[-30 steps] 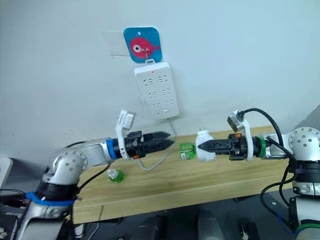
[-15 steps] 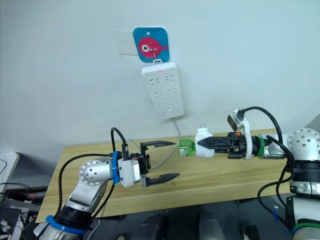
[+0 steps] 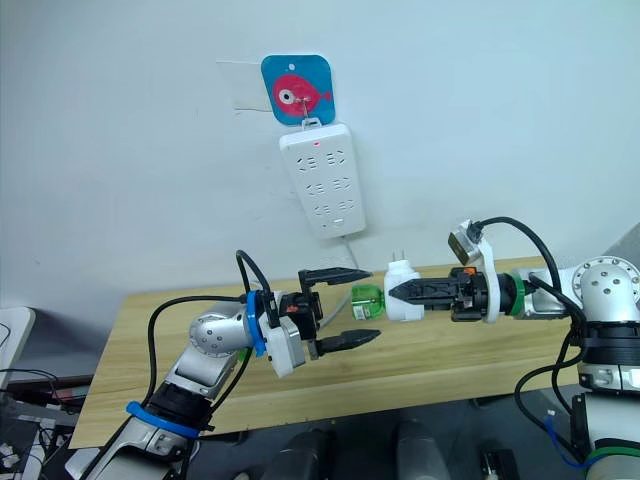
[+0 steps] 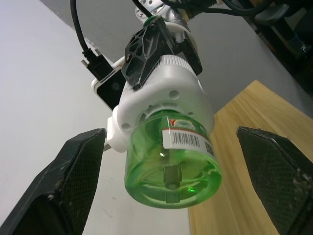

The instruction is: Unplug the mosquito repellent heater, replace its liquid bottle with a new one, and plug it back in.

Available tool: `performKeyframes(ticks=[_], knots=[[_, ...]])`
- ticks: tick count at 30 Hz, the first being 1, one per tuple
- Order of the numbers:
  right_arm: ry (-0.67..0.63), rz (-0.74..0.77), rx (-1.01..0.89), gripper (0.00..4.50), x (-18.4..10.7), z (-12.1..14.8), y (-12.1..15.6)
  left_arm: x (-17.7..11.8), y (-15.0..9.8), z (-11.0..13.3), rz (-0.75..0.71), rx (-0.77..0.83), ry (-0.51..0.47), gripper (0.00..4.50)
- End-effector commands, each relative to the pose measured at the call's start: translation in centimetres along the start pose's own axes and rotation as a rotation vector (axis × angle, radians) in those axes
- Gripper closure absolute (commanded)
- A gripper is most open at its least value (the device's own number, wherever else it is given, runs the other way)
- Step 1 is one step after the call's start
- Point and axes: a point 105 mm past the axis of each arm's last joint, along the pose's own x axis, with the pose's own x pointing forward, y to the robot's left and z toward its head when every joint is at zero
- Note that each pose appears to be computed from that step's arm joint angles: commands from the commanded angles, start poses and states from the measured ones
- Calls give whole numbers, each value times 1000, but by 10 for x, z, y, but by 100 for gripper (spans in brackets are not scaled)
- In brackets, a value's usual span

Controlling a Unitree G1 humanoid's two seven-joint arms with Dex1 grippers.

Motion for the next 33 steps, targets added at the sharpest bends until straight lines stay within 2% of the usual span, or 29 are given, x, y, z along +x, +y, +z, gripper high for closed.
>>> performKeyframes(ticks=[1, 5, 6, 8, 9, 12, 13, 15, 18, 23, 25, 28, 33], knots=[[3, 64, -34, 153, 1, -1, 14, 1, 3, 3, 1, 18, -21, 86], [1, 66, -31, 153, 2, -1, 15, 0, 2, 3, -1, 11, -28, 208], [1, 66, -31, 153, 2, -1, 15, 0, 3, 4, 2, 8, -31, 223], [3, 65, -31, 153, 2, -2, 15, 1, 5, 4, 13, -10, -34, 223], [4, 63, -31, 153, 2, -2, 15, 2, 6, 5, 21, -74, -51, 223], [26, 48, -39, 153, 1, -5, 14, 2, 12, -1, 79, -561, -57, 223], [44, 40, -49, 153, 1, -8, 15, 2, 10, 0, 57, -734, -58, 223], [68, 31, -65, 153, 0, -12, 16, 1, 8, 6, 4, -949, -60, 223], [132, 19, -109, 153, -1, -20, 22, -8, 2, 4, -66, -1371, -20, 223], [205, 27, -177, 153, 5, -31, 28, -18, -4, 7, -141, -1881, -21, 223], [206, 30, -182, 153, 5, -32, 28, -21, -5, 9, -163, -2016, -45, 223], [186, 26, -177, 153, 4, -31, 27, -21, -6, 6, -143, -2110, -48, 223], [100, 19, -133, 153, -6, -17, 23, -27, -7, 7, -127, -2146, -41, 223]])
